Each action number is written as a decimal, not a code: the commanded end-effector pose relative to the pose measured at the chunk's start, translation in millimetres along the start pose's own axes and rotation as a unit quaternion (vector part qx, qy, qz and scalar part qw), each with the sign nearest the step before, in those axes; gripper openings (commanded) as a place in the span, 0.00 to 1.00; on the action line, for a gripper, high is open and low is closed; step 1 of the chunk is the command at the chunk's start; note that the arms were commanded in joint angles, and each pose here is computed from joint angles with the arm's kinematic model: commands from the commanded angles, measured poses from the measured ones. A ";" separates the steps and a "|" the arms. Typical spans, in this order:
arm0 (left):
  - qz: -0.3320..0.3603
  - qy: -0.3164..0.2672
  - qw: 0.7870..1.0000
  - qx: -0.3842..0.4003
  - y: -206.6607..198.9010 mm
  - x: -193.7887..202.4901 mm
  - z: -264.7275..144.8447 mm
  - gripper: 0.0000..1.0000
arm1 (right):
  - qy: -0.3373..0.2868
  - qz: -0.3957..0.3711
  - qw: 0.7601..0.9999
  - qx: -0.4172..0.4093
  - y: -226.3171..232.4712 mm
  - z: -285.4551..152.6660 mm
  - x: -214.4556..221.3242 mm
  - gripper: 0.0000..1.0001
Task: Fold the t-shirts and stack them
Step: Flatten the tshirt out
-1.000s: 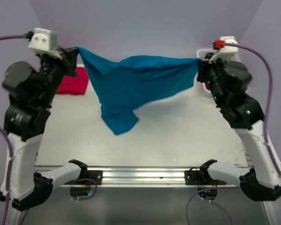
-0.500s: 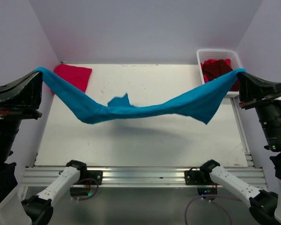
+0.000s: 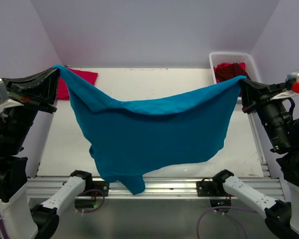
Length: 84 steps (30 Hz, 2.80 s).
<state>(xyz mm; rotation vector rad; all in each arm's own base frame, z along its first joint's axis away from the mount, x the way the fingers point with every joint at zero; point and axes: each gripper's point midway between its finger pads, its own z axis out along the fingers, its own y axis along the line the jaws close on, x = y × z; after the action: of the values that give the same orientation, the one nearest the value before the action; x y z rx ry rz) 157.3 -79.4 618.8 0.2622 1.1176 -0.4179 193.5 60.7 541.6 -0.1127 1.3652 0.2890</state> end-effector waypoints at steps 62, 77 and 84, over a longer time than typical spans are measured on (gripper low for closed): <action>0.001 0.242 0.944 -0.224 124.4 294.6 33.0 0.00 | 0.334 -0.049 0.907 0.253 -75.2 116.0 275.1 0.00; 0.026 0.375 0.884 -0.276 186.2 469.8 79.6 0.00 | 0.441 -0.085 0.839 0.308 -105.9 195.5 426.3 0.00; 0.022 0.383 0.882 -0.273 199.7 494.2 107.1 0.00 | 0.421 -0.078 0.841 0.331 -129.0 227.1 422.8 0.00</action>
<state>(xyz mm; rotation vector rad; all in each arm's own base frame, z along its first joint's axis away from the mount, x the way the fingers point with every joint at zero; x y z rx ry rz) 491.7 -43.6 187.1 -0.0474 2.0516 0.0756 496.0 63.1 139.4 0.1954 2.3385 -0.4342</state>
